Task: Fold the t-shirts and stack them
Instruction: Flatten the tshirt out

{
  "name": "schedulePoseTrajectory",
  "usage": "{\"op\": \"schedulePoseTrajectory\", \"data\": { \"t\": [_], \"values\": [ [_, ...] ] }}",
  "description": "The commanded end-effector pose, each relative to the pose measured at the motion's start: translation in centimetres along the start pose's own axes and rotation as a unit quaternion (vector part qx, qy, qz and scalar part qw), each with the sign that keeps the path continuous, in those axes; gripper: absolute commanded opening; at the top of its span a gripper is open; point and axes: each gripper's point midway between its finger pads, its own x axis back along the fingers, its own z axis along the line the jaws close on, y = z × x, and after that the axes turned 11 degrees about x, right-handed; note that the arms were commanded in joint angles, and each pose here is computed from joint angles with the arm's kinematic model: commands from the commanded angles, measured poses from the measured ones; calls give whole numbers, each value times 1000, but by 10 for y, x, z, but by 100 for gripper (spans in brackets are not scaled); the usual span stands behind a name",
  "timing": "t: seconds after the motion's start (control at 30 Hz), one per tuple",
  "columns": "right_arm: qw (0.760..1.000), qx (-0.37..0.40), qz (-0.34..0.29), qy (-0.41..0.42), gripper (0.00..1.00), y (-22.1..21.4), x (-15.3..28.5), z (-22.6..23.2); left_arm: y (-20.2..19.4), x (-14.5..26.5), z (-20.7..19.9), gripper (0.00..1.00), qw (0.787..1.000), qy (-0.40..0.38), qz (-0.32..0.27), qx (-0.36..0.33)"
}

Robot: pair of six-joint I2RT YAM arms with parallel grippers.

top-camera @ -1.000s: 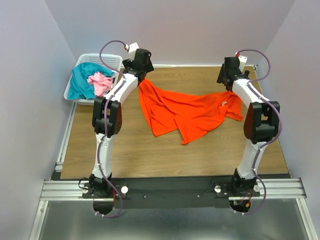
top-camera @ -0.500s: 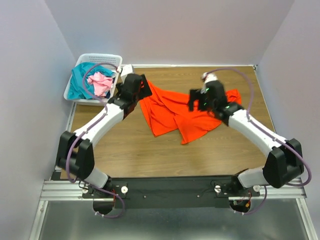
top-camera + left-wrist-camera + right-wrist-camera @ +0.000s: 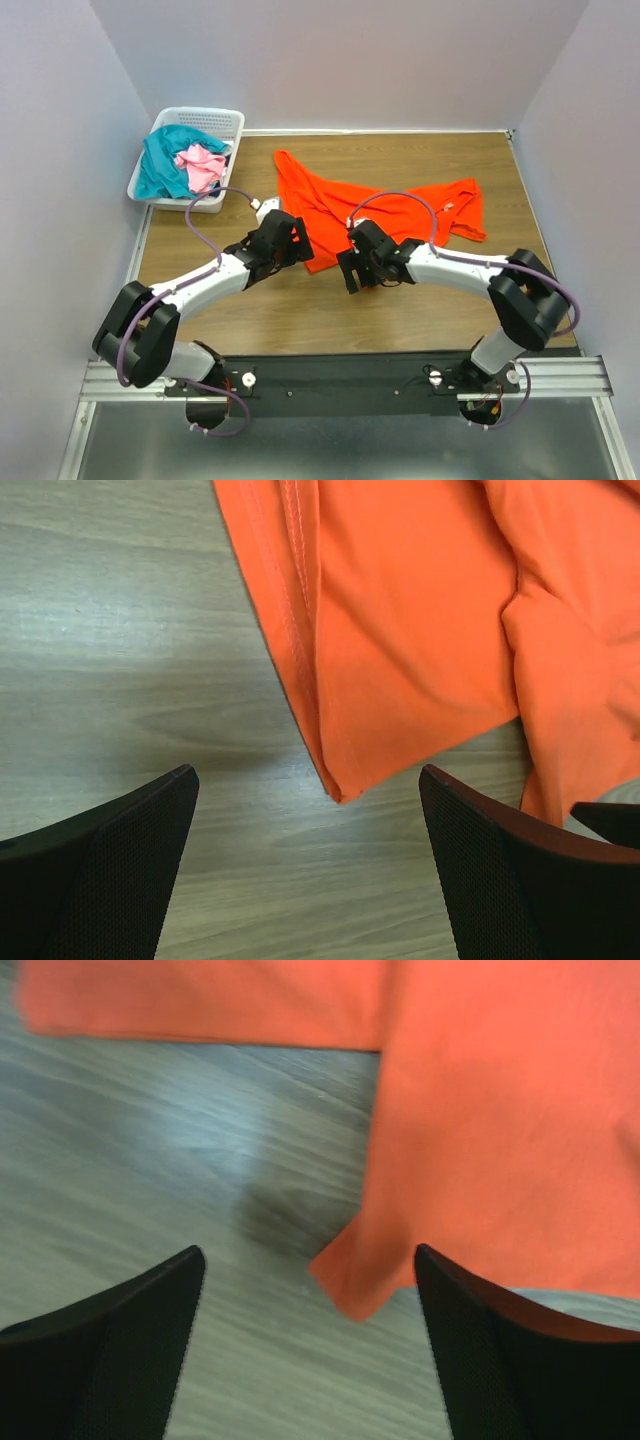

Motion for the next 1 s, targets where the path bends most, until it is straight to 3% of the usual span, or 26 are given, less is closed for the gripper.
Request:
{"op": "schedulePoseTrajectory", "data": {
  "t": [0.0,0.07,0.17,0.27,0.33,0.53,0.77,0.93,0.97],
  "values": [
    [998,-14,44,-34,86,-21,-16,-6,-2,-1,-14,98,999,-28,6,23],
    [998,-18,48,-43,82,-23,-18,-8,-6,-3,-13,98,999,-25,11,20],
    [995,-27,49,-78,65,-28,-16,-19,-12,-4,-13,98,999,-22,18,20],
    [990,-44,42,-127,26,-27,-12,-36,-14,-6,-14,98,999,-22,21,18],
    [988,-50,31,-145,16,-21,-7,-42,-15,-6,-13,98,999,-20,22,17],
    [980,-61,-57,-183,9,61,25,-71,-15,-9,-12,98,1000,-18,19,10],
    [950,-101,-138,-260,3,156,69,-163,-29,-20,-5,98,999,-12,41,-6],
    [937,-90,-160,-297,2,207,76,-231,-32,-24,-2,98,999,-8,47,-20],
    [939,-79,-147,-300,2,211,59,-241,-34,-27,-1,98,998,-4,51,-23]
  ]
}}
